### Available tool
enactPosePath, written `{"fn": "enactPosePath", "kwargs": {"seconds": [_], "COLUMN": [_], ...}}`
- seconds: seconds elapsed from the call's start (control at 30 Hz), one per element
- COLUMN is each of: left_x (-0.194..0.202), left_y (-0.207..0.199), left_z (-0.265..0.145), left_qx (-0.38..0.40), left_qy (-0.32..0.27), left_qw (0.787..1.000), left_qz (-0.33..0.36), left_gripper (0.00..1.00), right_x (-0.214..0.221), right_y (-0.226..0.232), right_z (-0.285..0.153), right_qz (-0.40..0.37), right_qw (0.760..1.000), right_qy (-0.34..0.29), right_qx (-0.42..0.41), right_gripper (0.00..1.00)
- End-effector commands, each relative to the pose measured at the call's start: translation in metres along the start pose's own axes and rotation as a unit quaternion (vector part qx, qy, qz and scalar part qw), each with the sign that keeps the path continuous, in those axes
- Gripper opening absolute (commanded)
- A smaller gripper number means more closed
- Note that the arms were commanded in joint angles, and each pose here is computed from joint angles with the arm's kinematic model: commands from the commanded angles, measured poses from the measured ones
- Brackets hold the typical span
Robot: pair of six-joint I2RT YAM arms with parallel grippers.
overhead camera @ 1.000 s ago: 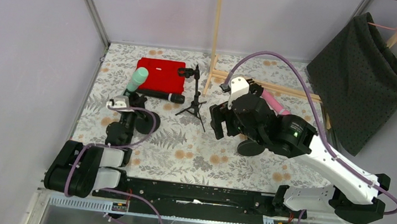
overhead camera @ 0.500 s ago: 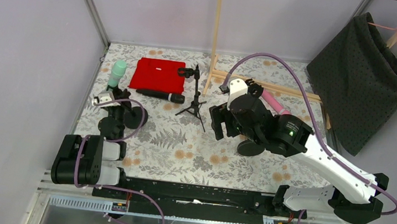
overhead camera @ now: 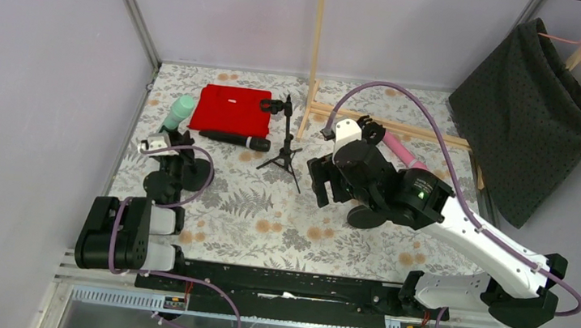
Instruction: Attach the microphones to the stand
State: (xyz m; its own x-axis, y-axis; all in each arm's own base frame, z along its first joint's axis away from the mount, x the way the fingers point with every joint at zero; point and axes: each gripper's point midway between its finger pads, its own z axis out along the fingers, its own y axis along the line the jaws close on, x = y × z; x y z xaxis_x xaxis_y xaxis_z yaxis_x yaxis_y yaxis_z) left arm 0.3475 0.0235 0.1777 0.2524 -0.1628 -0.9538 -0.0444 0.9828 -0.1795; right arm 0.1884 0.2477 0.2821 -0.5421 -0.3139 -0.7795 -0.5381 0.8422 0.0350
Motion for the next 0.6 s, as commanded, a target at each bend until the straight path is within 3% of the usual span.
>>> {"fn": "enactPosePath", "kwargs": {"seconds": [0.0,0.13,0.57], "left_x": [-0.035,-0.04,-0.047], "left_y": [-0.005,0.009,0.048], "left_z": [0.011,0.014,0.048], "left_qx": [0.012,-0.023,-0.081], "left_qy": [-0.064,-0.074,-0.088], "left_qw": [0.998,0.997,0.992], "left_qz": [0.013,0.023,0.044], "left_gripper": [0.05,0.0,0.0], "right_x": [-0.009,-0.007,-0.006], "right_y": [-0.003,-0.005,-0.016], "right_z": [-0.007,-0.005,0.012], "right_qz": [0.017,0.015,0.003], "right_qw": [1.0,1.0,1.0], "right_qy": [-0.023,-0.018,0.002], "right_qx": [-0.005,-0.004,0.012], "right_gripper": [0.85,0.85,0.87]}}
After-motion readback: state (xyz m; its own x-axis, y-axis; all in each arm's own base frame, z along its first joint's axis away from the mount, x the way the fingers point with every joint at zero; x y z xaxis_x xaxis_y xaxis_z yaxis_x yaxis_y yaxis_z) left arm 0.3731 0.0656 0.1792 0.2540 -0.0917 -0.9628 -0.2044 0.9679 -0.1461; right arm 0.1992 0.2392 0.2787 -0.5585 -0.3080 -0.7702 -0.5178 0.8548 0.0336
